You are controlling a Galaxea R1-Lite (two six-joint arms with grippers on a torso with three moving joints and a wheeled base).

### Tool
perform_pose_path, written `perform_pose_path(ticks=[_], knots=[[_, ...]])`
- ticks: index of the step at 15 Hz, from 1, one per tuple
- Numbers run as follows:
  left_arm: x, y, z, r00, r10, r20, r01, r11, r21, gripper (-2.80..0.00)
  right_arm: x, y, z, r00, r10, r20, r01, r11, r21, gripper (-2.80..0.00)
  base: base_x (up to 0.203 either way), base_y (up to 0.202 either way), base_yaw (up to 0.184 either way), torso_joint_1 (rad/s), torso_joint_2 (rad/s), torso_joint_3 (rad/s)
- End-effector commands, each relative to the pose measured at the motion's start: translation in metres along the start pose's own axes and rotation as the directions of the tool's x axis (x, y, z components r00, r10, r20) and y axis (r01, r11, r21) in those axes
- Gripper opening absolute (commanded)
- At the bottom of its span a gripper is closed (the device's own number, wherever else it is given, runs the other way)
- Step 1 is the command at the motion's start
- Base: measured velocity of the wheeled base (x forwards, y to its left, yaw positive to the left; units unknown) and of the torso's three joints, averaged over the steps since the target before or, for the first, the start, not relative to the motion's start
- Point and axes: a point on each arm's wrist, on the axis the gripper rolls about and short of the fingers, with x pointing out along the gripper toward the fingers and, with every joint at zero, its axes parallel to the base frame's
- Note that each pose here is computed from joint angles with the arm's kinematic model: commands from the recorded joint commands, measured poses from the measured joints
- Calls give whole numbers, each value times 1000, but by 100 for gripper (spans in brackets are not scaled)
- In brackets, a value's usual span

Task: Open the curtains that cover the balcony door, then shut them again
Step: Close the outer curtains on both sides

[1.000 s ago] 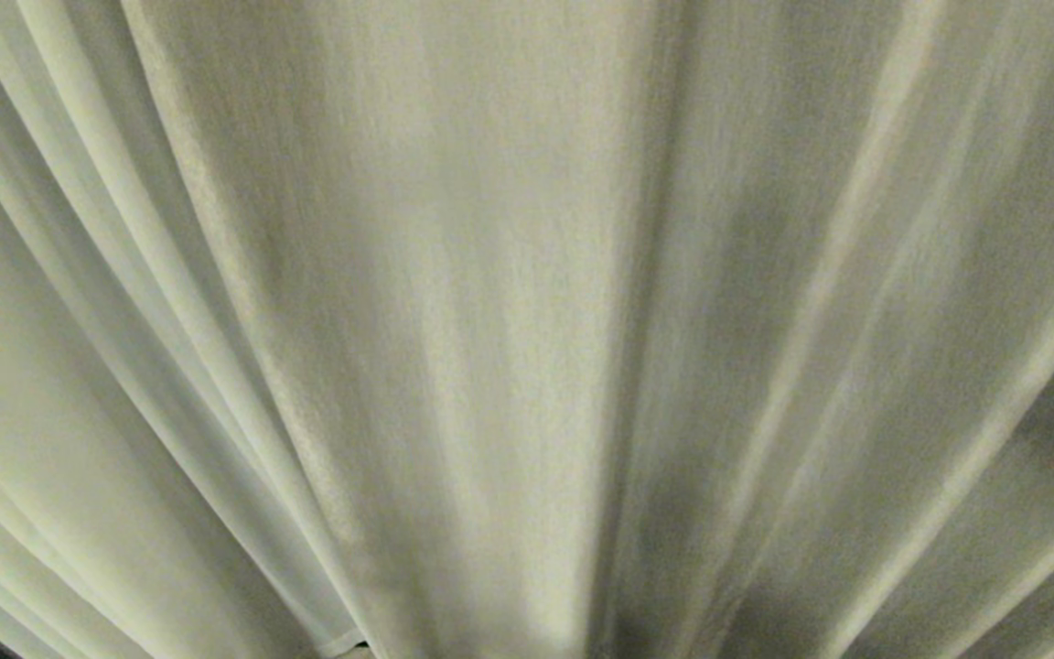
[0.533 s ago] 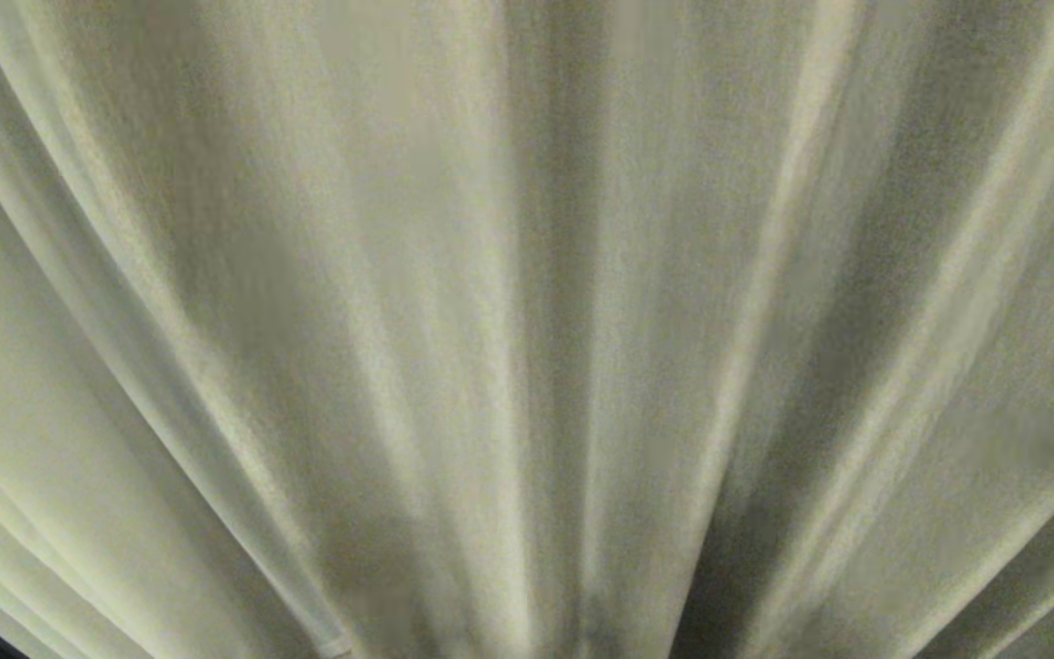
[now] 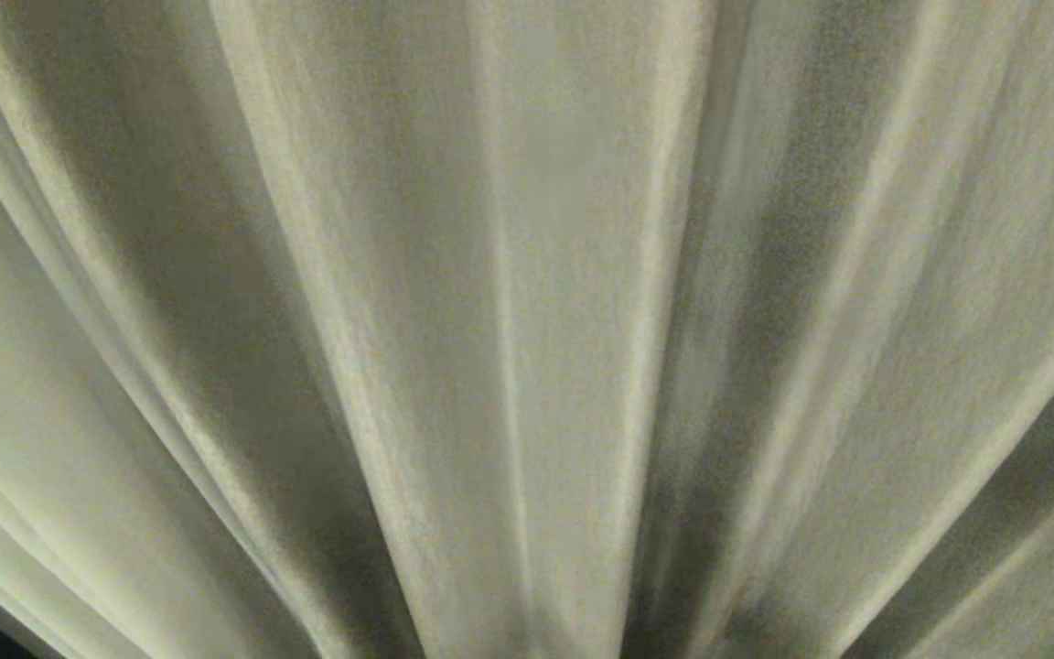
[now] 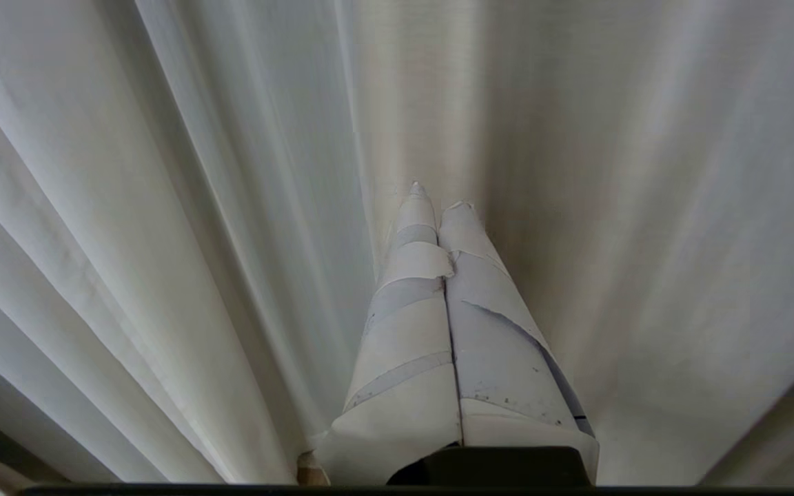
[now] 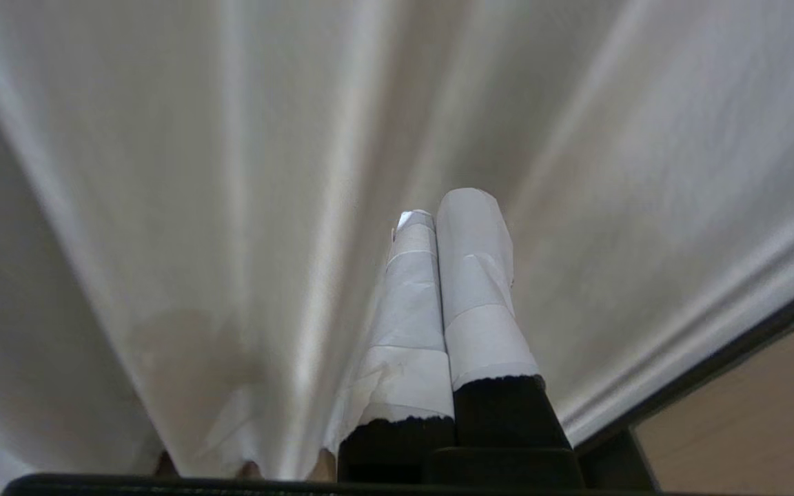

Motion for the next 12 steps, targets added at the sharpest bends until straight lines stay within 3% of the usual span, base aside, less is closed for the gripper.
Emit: perform_pose_path(ticks=[1, 5, 7, 10, 12], knots=[[0, 0, 0, 1000, 1, 0, -1, 1000, 0, -280, -12, 0, -13, 999, 23, 29, -23, 1000, 6, -280, 0, 0, 0, 0, 0, 0], [0, 0, 0, 1000, 1, 0, -1, 1000, 0, -280, -27, 6, -32, 985, 174, 23, -174, 985, 13, -280, 0, 0, 0, 0, 0, 0], [0, 0, 0, 1000, 1, 0, -1, 1000, 0, -280, -32, 7, -39, 981, 194, 13, -194, 981, 13, -280, 0, 0, 0, 0, 0, 0], [0, 0, 0, 1000, 1, 0, -1, 1000, 0, -280, -44, 7, -49, 972, 219, 87, -222, 974, 33, -280, 0, 0, 0, 0, 0, 0], [0, 0, 0, 1000, 2, 0, -2, 1000, 0, -280, -46, 7, -52, 968, 232, 93, -241, 966, 98, -280, 0, 0, 0, 0, 0, 0]])
